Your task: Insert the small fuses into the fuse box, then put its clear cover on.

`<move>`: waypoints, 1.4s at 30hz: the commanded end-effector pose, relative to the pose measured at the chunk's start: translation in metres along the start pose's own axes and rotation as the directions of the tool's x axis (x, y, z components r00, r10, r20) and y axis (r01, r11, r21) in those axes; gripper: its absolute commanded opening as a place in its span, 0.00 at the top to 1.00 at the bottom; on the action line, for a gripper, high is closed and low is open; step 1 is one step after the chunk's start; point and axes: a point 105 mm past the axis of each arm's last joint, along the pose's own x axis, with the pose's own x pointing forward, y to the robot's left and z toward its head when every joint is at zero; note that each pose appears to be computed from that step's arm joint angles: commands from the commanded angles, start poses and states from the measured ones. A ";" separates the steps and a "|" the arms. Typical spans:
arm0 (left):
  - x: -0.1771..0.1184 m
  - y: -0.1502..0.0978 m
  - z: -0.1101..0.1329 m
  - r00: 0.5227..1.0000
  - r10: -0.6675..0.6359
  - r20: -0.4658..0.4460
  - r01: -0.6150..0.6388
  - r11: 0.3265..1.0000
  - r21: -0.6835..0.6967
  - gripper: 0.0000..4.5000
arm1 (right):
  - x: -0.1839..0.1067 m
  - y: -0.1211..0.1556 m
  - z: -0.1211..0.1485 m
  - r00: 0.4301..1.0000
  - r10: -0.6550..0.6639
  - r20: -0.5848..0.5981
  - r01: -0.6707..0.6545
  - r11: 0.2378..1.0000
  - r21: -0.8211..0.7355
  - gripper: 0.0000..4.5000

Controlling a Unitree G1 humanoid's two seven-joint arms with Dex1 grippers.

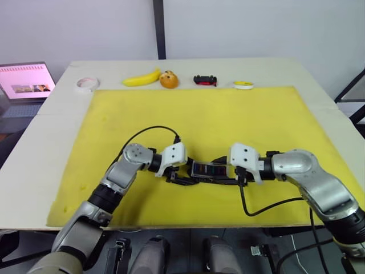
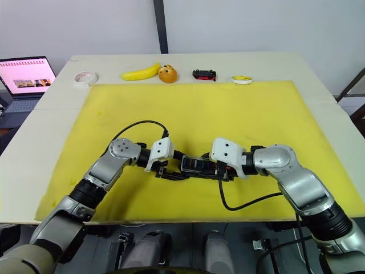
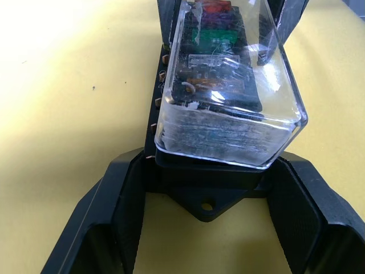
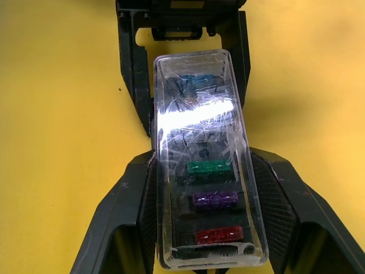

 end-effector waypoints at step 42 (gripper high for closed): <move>0.003 -0.002 0.002 1.000 0.009 0.014 -0.009 1.000 0.002 0.44 | -0.017 -0.012 0.045 0.980 -0.066 0.187 0.057 0.997 0.056 0.00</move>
